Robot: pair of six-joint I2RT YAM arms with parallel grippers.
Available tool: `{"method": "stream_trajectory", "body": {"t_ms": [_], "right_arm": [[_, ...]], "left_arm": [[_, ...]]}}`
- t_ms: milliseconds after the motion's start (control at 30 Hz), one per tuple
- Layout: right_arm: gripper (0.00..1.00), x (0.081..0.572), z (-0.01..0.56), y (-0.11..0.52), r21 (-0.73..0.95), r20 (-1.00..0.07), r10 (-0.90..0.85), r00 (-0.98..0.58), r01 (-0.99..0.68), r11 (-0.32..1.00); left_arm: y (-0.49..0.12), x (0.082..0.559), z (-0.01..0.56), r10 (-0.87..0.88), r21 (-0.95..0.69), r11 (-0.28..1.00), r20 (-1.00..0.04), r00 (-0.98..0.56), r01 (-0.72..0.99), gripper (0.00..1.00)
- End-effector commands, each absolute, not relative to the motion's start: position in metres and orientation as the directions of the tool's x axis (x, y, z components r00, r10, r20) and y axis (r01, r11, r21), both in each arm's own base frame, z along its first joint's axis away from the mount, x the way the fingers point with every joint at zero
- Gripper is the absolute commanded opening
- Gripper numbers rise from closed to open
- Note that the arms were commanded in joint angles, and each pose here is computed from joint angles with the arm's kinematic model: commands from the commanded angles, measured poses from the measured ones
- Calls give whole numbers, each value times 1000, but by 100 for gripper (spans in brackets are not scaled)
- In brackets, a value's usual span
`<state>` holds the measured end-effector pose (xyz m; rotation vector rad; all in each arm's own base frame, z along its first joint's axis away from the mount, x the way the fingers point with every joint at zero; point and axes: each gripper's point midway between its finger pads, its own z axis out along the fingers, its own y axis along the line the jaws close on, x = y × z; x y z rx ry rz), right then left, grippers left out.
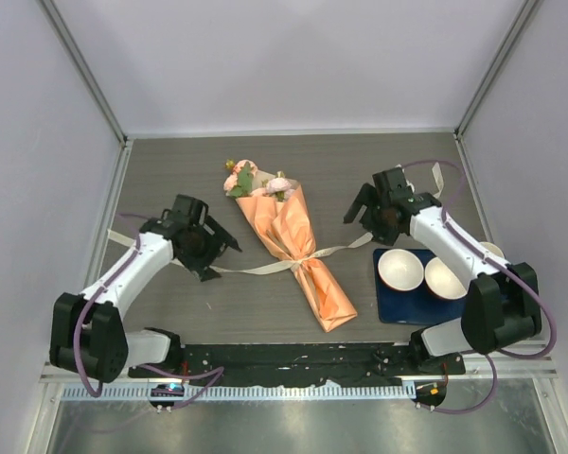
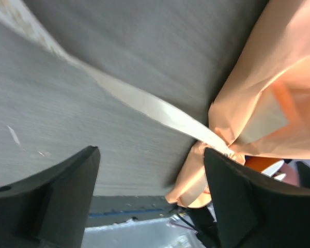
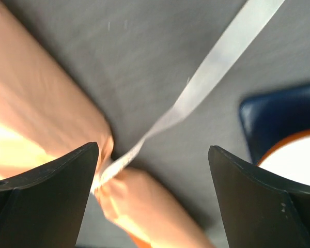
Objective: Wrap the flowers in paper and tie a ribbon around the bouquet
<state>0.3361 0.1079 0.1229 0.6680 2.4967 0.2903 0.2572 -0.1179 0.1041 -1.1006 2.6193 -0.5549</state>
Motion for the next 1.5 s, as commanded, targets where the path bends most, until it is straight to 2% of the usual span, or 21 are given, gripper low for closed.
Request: {"method": "stream_trajectory", "body": {"t_ms": [0, 67, 267, 367, 500, 700, 833, 933, 967, 1000, 1033, 1067, 1133, 1200, 1233, 1300, 1333, 1367, 1400, 1433, 1467], "right_arm": [[94, 313, 134, 156, 556, -283, 638, -716, 420, 717], [94, 308, 123, 148, 539, -268, 689, -674, 488, 686], [95, 309, 103, 142, 505, -235, 743, -627, 575, 644], [95, 307, 89, 146, 469, -185, 750, -635, 614, 635], [94, 305, 74, 142, 430, -139, 796, -589, 689, 584], [87, 313, 52, 139, 397, -84, 817, -570, 733, 552], [84, 320, 43, 131, 375, -110, 822, -558, 743, 555], [81, 318, 33, 125, 357, -117, 832, -543, 759, 545], [79, 318, 31, 122, 355, -115, 837, -535, 765, 538], [77, 315, 25, 121, 340, -106, 838, -535, 773, 536], [72, 317, 22, 121, 344, -106, 837, -536, 770, 537], [62, 317, 20, 121, 342, -107, 836, -538, 769, 539], [52, 320, 17, 120, 346, -121, 832, -541, 762, 546], [51, 323, 17, 120, 350, -135, 822, -554, 749, 562], [50, 326, 19, 120, 357, -141, 818, -558, 742, 568], [39, 331, 22, 113, 351, -192, 809, -556, 731, 585], [38, 334, 28, 111, 360, -221, 797, -562, 713, 602], [22, 336, 32, 109, 366, -242, 788, -565, 699, 614], [16, 338, 34, 106, 372, -270, 776, -570, 682, 630], [5, 339, 37, 103, 366, -301, 752, -586, 658, 658], [0, 342, 48, 103, 386, -339, 729, -595, 618, 685]], "left_arm": [[-147, 239, 90, -851, -420, 452, 60, -521, -787, 92], [-152, 229, 79, -877, -347, 411, 102, -469, -843, 92], [-157, 232, 45, -913, -199, 370, 100, -395, -907, 89], [-153, 236, 31, -931, -163, 340, 80, -356, -926, 89], [-140, 231, 17, -958, -110, 276, 45, -282, -955, 77], [-114, 240, 3, -964, -84, 265, -62, -260, -961, 77], [-111, 244, 0, -956, -86, 288, -86, -281, -954, 81], [-108, 243, -6, -957, -84, 285, -83, -279, -955, 72], [-106, 244, -8, -958, -87, 282, -82, -276, -955, 58], [-105, 244, -9, -958, -89, 282, -81, -276, -955, 51], [-101, 241, -13, -958, -79, 281, -83, -275, -956, 44], [-99, 246, -14, -960, -96, 275, -81, -268, -957, 32], [-97, 247, -16, -954, -109, 298, -79, -290, -948, 25], [-97, 252, -14, -942, -137, 334, -89, -325, -932, 2], [-97, 258, -9, -937, -156, 348, -101, -336, -924, 0], [-97, 267, -2, -913, -198, 406, -126, -388, -892, 0], [-98, 270, 2, -905, -213, 424, -133, -404, -880, 0], [-98, 275, 10, -895, -245, 446, -152, -420, -861, 0], [-99, 279, 16, -884, -265, 468, -165, -438, -843, 0], [-99, 281, 22, -858, -281, 513, -186, -479, -811, 0], [-98, 284, 34, -849, -312, 529, -212, -484, -790, 0]]}}
